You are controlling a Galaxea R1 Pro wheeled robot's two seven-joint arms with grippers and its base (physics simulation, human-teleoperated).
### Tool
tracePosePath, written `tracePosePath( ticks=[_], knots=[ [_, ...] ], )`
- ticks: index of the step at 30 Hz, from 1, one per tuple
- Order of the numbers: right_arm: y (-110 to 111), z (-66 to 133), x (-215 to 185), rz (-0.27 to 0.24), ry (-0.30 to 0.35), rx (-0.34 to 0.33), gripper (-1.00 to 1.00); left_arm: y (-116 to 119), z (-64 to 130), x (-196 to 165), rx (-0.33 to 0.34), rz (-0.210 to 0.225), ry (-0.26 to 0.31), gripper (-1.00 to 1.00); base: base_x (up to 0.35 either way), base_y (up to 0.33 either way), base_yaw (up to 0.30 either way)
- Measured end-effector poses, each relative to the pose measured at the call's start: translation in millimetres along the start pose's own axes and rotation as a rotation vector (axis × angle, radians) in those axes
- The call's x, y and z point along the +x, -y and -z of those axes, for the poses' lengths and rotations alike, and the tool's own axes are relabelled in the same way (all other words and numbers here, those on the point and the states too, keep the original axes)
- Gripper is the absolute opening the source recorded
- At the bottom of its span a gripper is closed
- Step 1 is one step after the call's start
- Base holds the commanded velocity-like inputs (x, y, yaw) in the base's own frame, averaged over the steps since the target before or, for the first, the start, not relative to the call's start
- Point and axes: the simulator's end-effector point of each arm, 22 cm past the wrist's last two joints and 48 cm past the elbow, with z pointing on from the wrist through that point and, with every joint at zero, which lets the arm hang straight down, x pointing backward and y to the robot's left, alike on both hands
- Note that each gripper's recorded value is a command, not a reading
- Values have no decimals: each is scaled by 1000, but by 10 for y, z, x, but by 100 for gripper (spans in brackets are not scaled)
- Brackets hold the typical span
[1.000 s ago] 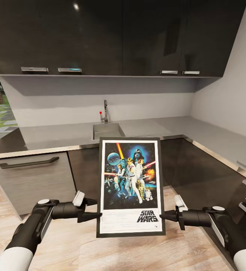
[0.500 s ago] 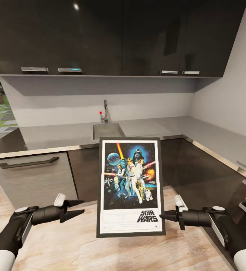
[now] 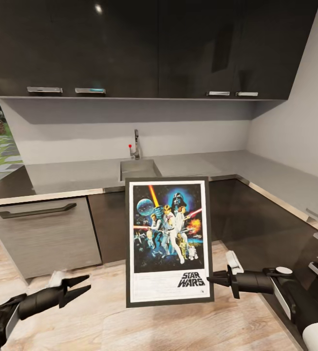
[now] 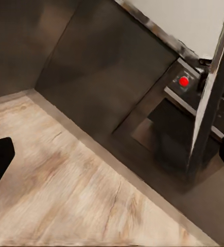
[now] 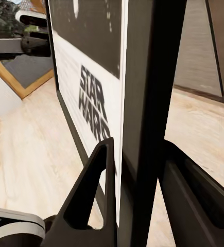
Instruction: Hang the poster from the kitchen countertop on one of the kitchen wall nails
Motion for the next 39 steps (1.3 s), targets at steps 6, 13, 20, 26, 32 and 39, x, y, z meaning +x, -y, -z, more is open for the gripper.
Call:
tracePosePath(
  ticks=[6, 13, 20, 26, 32, 39],
  knots=[
    [3, 19, -16, 23, 4, 2, -100, -139, 303, 392, -57, 169, 58, 100, 0, 0, 0],
    [7, 23, -19, 32, 3, 4, -100, -232, 347, 1176, -202, 235, 53, 100, 0, 0, 0],
    [12, 18, -14, 38, 1, 6, -100, -133, 434, 1680, -256, 297, 23, 100, 0, 0, 0],
    [16, 19, -11, 40, -1, 8, -100, -146, 466, 1686, -267, 300, 30, 100, 0, 0, 0],
    [2, 20, -31, 47, 0, 9, -100, -219, 500, 1530, -293, 300, 100, 100, 0, 0, 3],
    [-15, 28, -62, 55, 2, 10, -100, -225, 505, 1477, -295, 295, 117, 100, 0, 0, 30]
  ],
)
